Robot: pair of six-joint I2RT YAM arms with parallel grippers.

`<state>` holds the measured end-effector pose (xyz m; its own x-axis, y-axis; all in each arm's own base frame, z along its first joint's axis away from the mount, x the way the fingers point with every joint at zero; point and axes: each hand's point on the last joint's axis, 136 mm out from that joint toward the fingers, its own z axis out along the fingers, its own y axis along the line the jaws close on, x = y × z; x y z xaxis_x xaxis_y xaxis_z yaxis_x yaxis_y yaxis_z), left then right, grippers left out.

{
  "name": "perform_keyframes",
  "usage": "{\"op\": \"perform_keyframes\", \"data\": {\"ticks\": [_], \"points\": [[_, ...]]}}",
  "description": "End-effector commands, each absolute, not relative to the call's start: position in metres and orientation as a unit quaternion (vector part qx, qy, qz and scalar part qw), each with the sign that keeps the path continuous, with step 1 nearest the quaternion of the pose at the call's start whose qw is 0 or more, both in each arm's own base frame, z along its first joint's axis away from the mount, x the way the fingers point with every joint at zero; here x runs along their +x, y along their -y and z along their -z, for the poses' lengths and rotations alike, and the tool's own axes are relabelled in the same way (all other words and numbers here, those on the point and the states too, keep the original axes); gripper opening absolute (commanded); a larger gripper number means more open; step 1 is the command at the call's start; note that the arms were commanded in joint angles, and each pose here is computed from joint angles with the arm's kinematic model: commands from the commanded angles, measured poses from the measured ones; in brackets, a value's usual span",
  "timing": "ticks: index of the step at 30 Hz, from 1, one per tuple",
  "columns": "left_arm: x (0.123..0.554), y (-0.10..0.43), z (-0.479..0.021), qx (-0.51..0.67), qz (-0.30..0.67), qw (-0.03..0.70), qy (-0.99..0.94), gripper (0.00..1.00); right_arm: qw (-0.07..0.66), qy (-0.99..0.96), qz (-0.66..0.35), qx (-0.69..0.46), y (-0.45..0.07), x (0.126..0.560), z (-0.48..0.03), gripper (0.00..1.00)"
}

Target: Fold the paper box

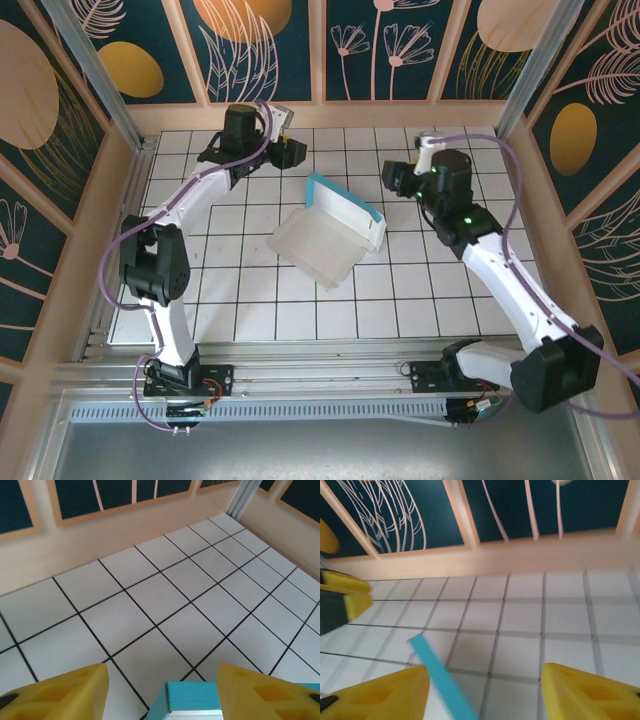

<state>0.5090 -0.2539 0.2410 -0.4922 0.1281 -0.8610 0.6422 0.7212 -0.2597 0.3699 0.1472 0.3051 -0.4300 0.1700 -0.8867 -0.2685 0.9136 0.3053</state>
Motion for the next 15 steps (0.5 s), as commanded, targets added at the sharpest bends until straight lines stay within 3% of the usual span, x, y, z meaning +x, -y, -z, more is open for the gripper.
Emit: {"op": "perform_keyframes", "data": {"ticks": [1,3,6,11,15], "points": [[0.505,0.267,-0.209,0.220,0.322,0.373,-0.842,0.58,0.356,-0.860,-0.353,0.093,-0.171,0.334,-0.246,0.59],[0.511,0.273,-0.200,0.208,0.324,0.355,-0.852,0.57,0.345,-0.838,-0.407,0.116,-0.183,0.332,-0.246,0.66],[0.519,0.280,-0.185,0.199,0.324,0.331,-0.863,0.58,0.321,-0.830,-0.418,0.184,-0.189,0.337,-0.232,0.64],[0.526,0.284,-0.168,0.178,0.332,0.307,-0.874,0.58,0.292,-0.863,-0.316,0.265,-0.184,0.345,-0.200,0.64],[0.523,0.286,-0.149,0.167,0.338,0.278,-0.883,0.56,0.278,-0.869,-0.295,0.283,-0.189,0.348,-0.184,0.63]]}}
